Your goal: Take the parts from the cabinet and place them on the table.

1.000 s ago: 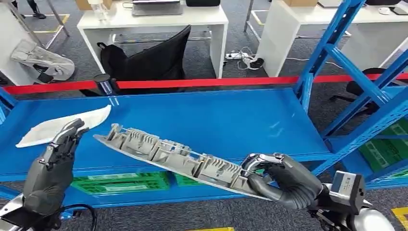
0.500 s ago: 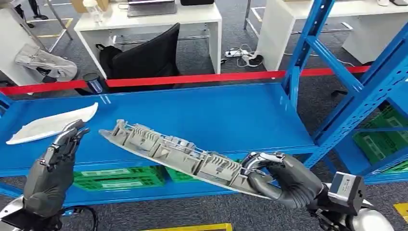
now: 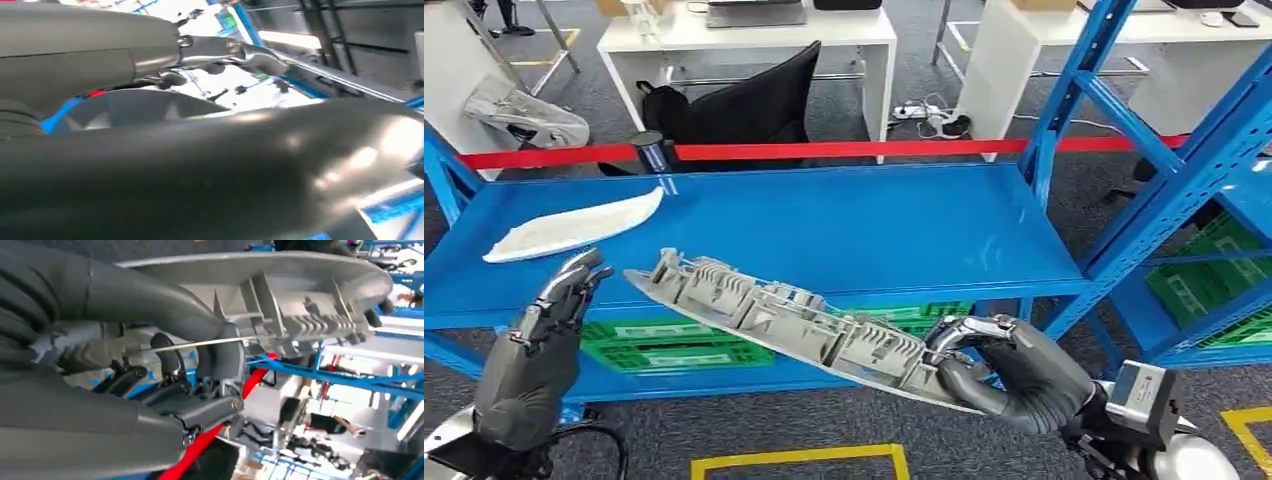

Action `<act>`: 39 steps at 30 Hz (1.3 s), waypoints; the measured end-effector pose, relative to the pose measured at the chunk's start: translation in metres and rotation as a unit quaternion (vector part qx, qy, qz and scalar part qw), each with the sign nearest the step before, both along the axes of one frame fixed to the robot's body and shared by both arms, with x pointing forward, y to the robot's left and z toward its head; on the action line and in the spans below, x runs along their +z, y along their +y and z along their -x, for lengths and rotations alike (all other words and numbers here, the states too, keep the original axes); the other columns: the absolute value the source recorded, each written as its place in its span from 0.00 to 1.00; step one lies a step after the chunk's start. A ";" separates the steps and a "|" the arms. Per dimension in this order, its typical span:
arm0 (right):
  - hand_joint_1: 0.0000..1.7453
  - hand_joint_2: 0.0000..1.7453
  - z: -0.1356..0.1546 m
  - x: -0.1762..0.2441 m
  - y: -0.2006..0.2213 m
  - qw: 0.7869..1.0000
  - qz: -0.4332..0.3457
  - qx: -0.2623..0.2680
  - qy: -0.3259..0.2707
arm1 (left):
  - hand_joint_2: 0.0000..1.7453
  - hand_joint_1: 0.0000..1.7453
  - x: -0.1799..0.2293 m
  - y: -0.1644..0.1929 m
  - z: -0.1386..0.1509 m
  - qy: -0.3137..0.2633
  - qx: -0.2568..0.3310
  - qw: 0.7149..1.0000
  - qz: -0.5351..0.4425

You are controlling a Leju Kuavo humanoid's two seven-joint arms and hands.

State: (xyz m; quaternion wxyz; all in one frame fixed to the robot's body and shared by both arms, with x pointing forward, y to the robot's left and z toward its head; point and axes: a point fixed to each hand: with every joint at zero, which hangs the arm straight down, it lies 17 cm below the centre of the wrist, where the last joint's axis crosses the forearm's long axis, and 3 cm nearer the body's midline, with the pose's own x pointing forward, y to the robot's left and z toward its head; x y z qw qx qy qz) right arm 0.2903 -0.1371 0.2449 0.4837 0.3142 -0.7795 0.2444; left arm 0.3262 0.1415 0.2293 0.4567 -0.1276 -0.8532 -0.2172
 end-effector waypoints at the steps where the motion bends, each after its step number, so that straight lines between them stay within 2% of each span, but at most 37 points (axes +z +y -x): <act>1: 1.00 1.00 0.000 0.000 0.000 1.000 0.000 0.000 0.000 | 0.00 0.00 0.000 0.000 0.000 0.000 0.000 1.000 0.000; 39: 1.00 1.00 -0.003 0.001 0.009 1.000 -0.010 0.025 0.006 | 0.00 0.00 -0.007 -0.001 0.004 -0.003 0.023 0.999 -0.035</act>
